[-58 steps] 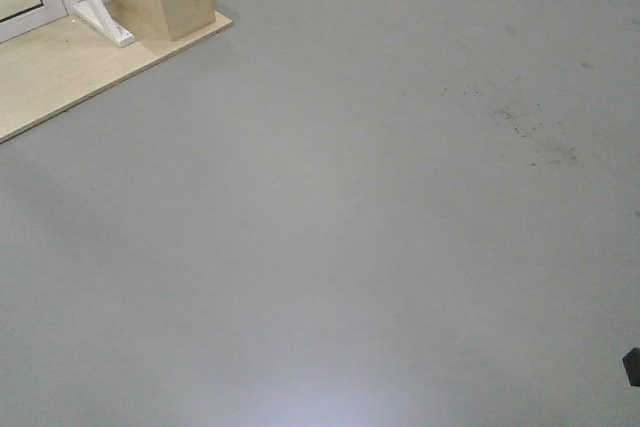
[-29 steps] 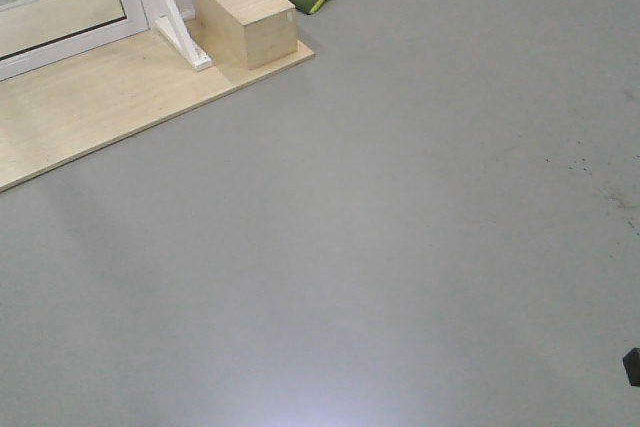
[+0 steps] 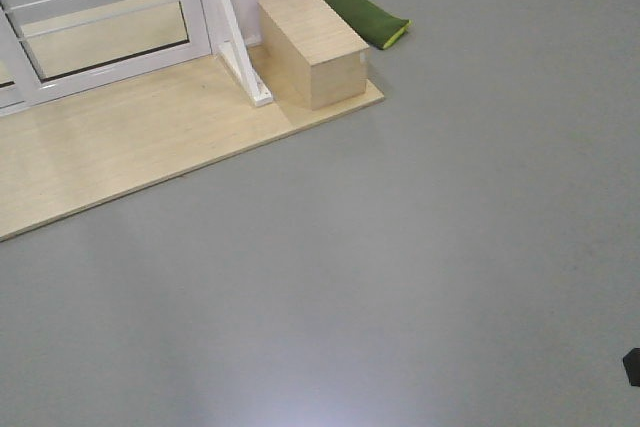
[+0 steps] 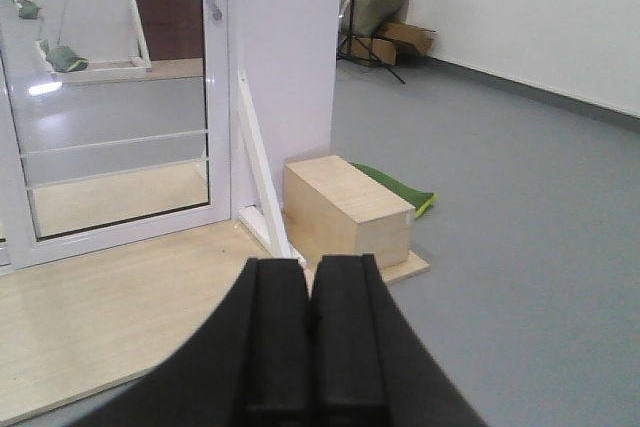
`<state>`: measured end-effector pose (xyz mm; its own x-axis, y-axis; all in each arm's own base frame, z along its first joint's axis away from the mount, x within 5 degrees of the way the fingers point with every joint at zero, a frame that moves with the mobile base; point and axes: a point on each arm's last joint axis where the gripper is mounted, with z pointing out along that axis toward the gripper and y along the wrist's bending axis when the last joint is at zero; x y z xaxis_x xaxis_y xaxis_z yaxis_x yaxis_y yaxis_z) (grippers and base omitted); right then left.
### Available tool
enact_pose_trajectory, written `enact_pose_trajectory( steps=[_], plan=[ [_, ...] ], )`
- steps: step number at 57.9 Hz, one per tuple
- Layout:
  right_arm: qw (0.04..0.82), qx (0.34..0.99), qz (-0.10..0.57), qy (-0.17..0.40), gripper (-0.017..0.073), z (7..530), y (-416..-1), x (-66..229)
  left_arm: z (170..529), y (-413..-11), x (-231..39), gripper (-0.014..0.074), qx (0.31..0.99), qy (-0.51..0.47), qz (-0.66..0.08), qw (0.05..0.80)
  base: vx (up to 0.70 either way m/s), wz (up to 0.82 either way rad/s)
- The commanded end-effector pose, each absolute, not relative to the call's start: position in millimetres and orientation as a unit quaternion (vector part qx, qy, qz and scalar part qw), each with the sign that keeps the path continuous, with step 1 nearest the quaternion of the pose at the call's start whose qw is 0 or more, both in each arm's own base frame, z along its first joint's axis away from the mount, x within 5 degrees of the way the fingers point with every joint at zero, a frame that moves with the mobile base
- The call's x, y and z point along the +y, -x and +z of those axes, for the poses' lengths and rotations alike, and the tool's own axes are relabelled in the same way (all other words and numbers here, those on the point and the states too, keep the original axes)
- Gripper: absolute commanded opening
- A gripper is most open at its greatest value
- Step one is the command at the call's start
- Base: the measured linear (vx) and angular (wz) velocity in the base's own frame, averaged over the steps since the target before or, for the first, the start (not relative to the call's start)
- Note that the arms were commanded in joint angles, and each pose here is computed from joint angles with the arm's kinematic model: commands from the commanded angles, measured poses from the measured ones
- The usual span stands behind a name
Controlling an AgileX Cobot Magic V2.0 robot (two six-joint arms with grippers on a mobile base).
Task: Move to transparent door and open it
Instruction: 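Drive the base up to the transparent sliding door on the platform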
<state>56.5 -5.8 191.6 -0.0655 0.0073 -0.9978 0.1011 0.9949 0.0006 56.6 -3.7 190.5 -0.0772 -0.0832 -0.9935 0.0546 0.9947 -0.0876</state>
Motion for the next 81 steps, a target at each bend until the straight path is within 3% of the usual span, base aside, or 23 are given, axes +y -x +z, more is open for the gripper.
enact_pose_trajectory(
  steps=[1,81],
  plan=[
    [0.716,0.696,-0.041,-0.033,-0.0009,198.4,-55.6,-5.9,193.3,-56.4,-3.8,-0.0006,0.706,0.012,-0.058,0.705,0.57,0.32],
    [0.716,0.696,-0.043,-0.031,-0.0009,198.4,-55.6,-5.9,193.3,-56.4,-3.8,-0.0006,0.706,0.012,-0.058,0.705,0.53,0.27]
  ],
)
